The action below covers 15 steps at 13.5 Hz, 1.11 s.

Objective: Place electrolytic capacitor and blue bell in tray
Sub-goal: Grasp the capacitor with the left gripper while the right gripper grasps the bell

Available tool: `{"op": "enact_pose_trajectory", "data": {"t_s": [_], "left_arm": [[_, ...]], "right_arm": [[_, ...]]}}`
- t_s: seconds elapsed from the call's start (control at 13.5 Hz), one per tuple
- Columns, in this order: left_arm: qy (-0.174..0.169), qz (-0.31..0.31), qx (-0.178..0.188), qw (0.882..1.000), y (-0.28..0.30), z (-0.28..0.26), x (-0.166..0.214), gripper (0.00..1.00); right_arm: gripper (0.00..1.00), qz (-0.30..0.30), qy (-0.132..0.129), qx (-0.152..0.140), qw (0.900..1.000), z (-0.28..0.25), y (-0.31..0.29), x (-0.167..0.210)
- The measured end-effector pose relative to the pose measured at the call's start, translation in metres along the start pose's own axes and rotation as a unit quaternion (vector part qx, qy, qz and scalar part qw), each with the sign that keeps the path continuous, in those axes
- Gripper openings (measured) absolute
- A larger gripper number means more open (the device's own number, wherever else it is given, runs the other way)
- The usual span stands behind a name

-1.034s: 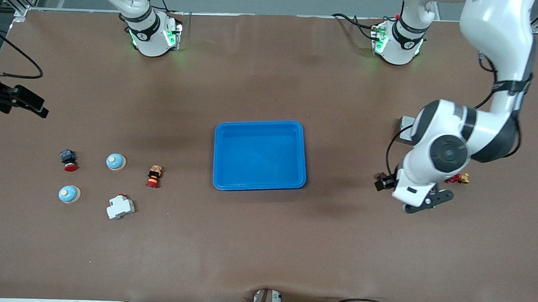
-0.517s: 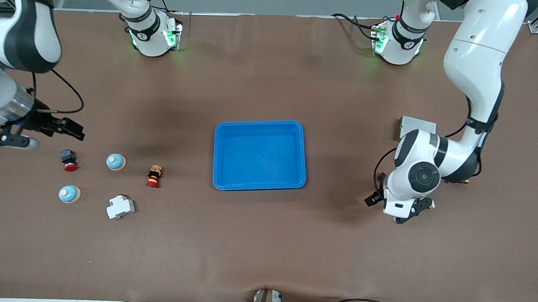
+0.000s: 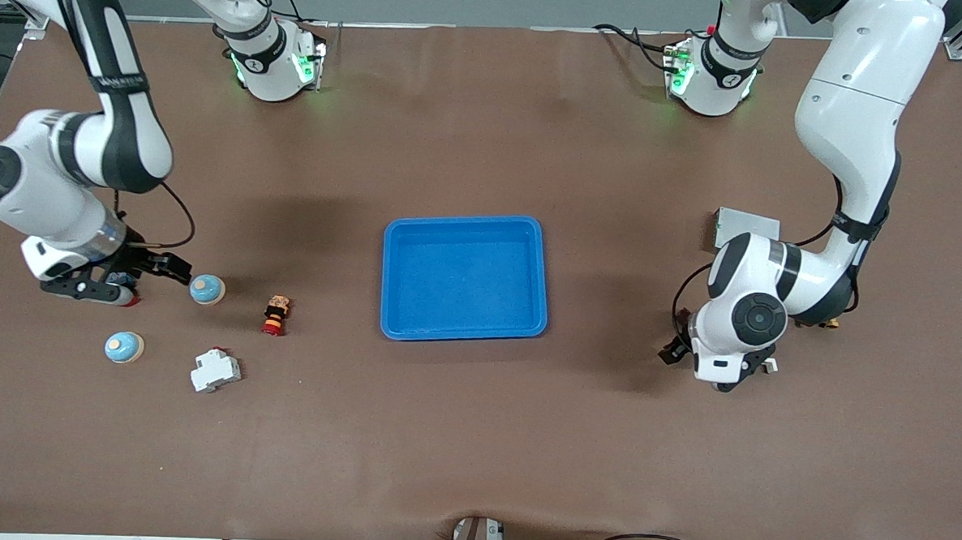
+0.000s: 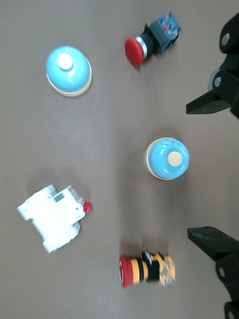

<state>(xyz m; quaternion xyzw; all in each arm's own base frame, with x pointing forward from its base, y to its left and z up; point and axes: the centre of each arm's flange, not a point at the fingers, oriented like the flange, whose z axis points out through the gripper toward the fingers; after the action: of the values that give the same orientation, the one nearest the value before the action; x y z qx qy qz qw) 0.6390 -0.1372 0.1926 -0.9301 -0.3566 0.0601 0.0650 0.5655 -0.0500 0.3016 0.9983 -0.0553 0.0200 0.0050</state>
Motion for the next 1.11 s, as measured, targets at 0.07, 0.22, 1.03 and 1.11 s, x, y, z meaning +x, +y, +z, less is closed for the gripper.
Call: {"op": "enact_pose_trajectory", "data": {"t_s": [0.07, 0.22, 1.03, 1.11], "left_arm": [[-0.004, -0.004, 0.004, 1.0, -0.005, 0.005, 0.003, 1.0], [-0.011, -0.007, 0.013, 1.0, -0.014, 0.015, 0.003, 1.0], [-0.009, -0.007, 0.013, 1.0, -0.015, 0.005, -0.012, 0.32], [-0.006, -0.003, 0.008, 1.0, -0.011, -0.005, -0.017, 0.32]], "right_arm": [[1.0, 0.0, -0.002, -0.002, 1.0, 0.02, 0.0, -0.005], [1.0, -0.002, -0.009, -0.005, 1.0, 0.055, 0.0, -0.011], [1.0, -0.004, -0.018, -0.011, 1.0, 0.11, 0.0, -0.016], [1.0, -0.004, -0.017, -0.011, 1.0, 0.112, 0.0, -0.016]]}}
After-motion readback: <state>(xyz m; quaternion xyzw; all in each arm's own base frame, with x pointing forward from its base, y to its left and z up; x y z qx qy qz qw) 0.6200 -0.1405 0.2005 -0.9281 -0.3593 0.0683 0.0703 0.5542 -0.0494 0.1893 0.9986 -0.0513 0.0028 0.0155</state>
